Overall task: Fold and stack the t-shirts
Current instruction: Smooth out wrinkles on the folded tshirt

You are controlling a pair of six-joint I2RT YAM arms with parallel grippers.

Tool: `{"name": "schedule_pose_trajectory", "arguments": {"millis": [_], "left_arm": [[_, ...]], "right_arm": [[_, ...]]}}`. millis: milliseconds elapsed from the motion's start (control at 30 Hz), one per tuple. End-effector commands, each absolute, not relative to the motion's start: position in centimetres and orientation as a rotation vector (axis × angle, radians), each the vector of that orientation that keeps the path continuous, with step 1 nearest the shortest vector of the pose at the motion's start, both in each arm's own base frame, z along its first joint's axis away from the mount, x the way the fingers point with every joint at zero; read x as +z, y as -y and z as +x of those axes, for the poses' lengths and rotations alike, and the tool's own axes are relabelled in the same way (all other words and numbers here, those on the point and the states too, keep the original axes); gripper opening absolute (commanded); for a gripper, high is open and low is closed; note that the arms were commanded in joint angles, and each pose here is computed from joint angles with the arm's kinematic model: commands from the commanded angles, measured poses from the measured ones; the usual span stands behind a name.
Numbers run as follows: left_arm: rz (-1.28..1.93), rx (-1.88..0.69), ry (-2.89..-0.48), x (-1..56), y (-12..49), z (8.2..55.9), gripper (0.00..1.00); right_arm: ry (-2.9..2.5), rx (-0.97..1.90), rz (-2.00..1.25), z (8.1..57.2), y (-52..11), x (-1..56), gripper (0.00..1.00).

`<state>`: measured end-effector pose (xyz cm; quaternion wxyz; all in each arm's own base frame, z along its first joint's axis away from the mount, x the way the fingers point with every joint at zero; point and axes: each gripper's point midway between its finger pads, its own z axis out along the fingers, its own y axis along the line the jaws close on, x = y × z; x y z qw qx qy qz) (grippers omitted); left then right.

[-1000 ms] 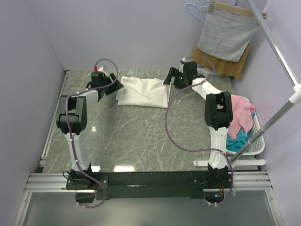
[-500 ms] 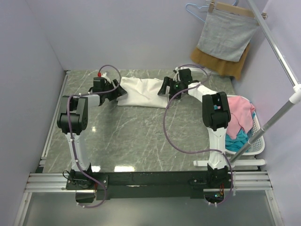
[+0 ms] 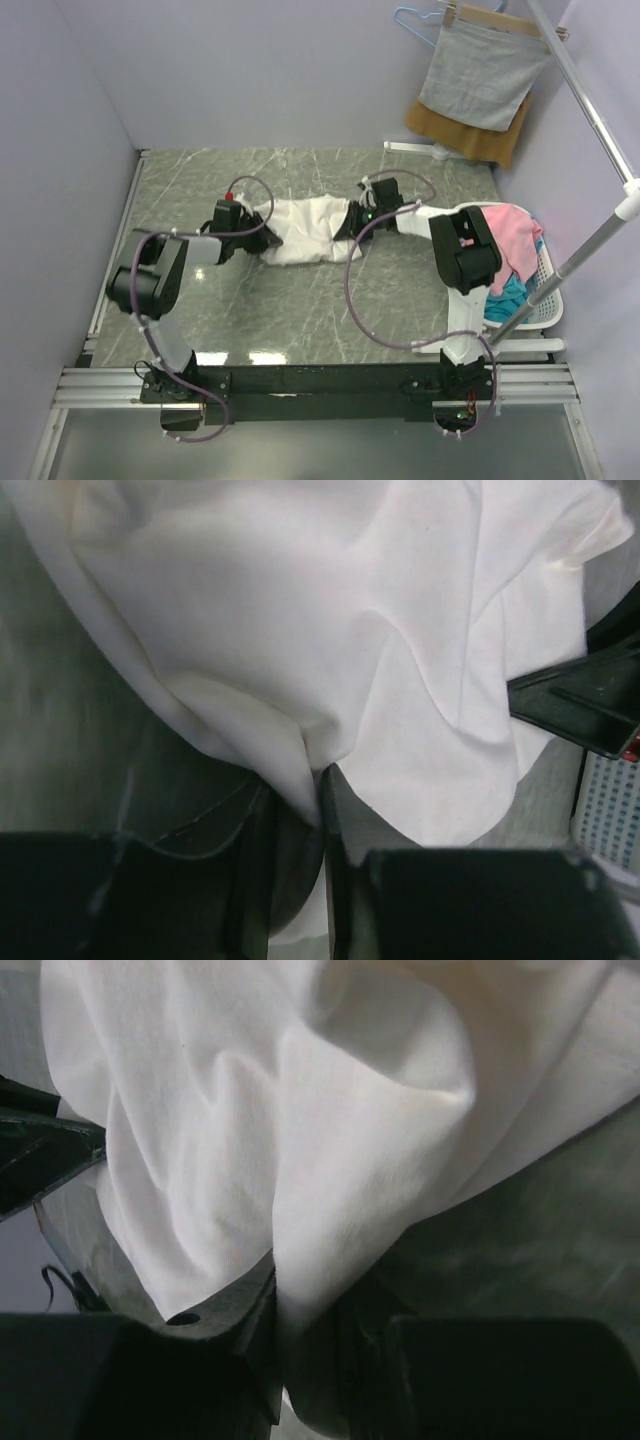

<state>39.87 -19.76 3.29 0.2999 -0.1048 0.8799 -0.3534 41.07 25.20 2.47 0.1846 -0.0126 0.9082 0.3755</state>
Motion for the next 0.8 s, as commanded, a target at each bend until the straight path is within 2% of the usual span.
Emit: {"name": "schedule_pose_trajectory", "arguments": {"millis": [0, 67, 133, 167, 233, 267, 367, 467, 533, 767], "left_arm": [[-0.383, -0.902, -2.458, 3.2, 19.7, 32.6, 0.22], [-0.38, -0.873, -2.509, 3.2, 19.9, 28.9, 0.24], [-0.415, -0.844, -2.546, 3.2, 19.5, 26.0, 0.27], [-0.405, -0.844, -2.558, 3.3, 19.8, 25.0, 0.32], [-0.432, -0.776, -2.609, 3.1, 18.7, 22.8, 0.46], [-0.45, -0.715, -2.599, 3.1, 17.9, 22.8, 0.61], [-0.485, -0.57, -2.547, 4.3, 15.6, 23.0, 0.75], [-0.492, -0.485, -2.456, 6.8, 14.3, 24.6, 0.93], [-0.509, -0.417, -2.371, 8.7, 13.5, 26.7, 0.99], [-0.387, -0.438, -2.257, 10.6, 15.4, 32.2, 1.0]], "right_arm": [[-2.685, 1.056, -0.079, 32.7, -25.4, 1.8, 0.26], [-2.727, 1.034, -0.096, 28.7, -25.2, 1.7, 0.3], [-2.758, 1.003, -0.08, 25.9, -24.7, 1.6, 0.39], [-2.787, 0.982, -0.087, 24.5, -24.5, 1.5, 0.5], [-2.773, 0.871, -0.083, 23.5, -23.2, 2.1, 0.6], [-2.79, 0.812, -0.068, 22.9, -22.4, 2.2, 0.74], [-2.698, 0.602, -0.055, 24.8, -20.0, 4.7, 0.85], [-2.565, 0.459, -0.032, 28.3, -18.2, 7.9, 0.92], [-2.514, 0.462, -0.024, 30.3, -17.8, 9.1, 0.93], [-2.443, 0.594, -0.043, 36.0, -19.2, 10.0, 0.9]]}}
